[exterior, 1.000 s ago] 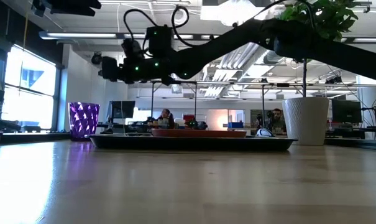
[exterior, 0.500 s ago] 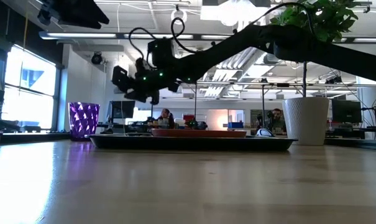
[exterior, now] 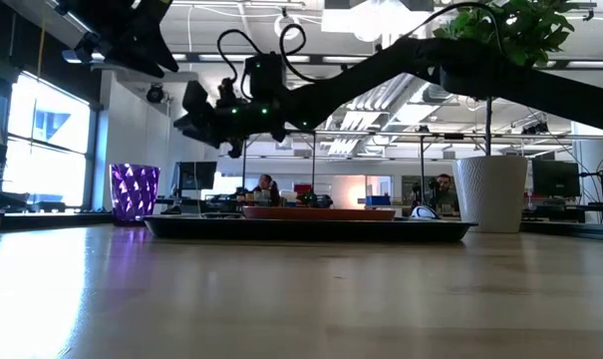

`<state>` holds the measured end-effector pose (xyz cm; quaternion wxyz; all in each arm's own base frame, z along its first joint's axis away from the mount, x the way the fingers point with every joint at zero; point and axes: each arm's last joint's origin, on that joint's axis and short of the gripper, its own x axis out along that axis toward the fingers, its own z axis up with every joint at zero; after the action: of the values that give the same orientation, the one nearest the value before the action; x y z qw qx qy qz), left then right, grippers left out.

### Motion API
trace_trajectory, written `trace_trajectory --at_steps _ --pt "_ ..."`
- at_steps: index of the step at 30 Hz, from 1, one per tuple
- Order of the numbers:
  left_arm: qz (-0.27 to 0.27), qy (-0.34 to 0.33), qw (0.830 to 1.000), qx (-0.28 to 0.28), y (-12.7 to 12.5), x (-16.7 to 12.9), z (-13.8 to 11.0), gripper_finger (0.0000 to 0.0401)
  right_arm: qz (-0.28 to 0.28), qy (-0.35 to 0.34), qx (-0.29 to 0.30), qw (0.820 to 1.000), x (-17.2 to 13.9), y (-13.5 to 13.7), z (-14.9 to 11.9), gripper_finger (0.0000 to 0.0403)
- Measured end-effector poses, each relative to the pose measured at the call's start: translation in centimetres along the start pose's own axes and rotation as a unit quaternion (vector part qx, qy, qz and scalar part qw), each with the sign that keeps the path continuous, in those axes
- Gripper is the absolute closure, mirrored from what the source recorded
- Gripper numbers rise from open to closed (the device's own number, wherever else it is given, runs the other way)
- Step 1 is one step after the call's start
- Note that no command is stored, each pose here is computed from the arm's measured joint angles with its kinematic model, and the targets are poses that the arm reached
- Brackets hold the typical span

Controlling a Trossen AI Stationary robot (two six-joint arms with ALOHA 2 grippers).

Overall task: Pick and place plate/cup/fork/spoon on tray
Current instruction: Put the purple glass on the black serving tray to the top right of the orange plate

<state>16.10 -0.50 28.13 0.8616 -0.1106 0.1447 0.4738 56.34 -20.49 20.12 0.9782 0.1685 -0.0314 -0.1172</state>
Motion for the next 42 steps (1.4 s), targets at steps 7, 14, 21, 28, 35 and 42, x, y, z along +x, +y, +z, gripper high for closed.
trace_trajectory --at_steps 7,14,21,28,35,42 --pt "-0.011 0.05 0.999 -0.019 0.8 -0.7 -1.0 0.0247 0.101 -0.072 0.003 0.992 -0.9 1.0 -0.1 0.0358" --pt "0.009 0.049 0.998 -0.041 1.6 -1.8 -2.1 0.0247 0.078 -0.16 -0.05 0.983 -5.6 0.2 4.4 0.0393" --pt "0.035 0.02 0.998 -0.058 1.5 -1.3 -1.9 0.0247 0.082 -0.125 -0.191 0.97 -11.6 4.7 6.5 0.0401" --pt "0.105 0.021 0.992 -0.06 0.5 1.4 -2.2 0.0247 0.121 -0.078 -0.243 0.959 -19.2 7.7 4.8 0.0402" --pt "0.21 0.07 0.975 -0.037 2.5 5.1 -1.6 0.0247 0.135 -0.018 -0.238 0.962 -26.1 8.9 1.4 0.0403" --pt "0.27 0.135 0.952 -0.058 7.2 9.0 0.6 0.0247 0.178 0.029 -0.228 0.957 -30.3 10.7 -1.8 0.0403"
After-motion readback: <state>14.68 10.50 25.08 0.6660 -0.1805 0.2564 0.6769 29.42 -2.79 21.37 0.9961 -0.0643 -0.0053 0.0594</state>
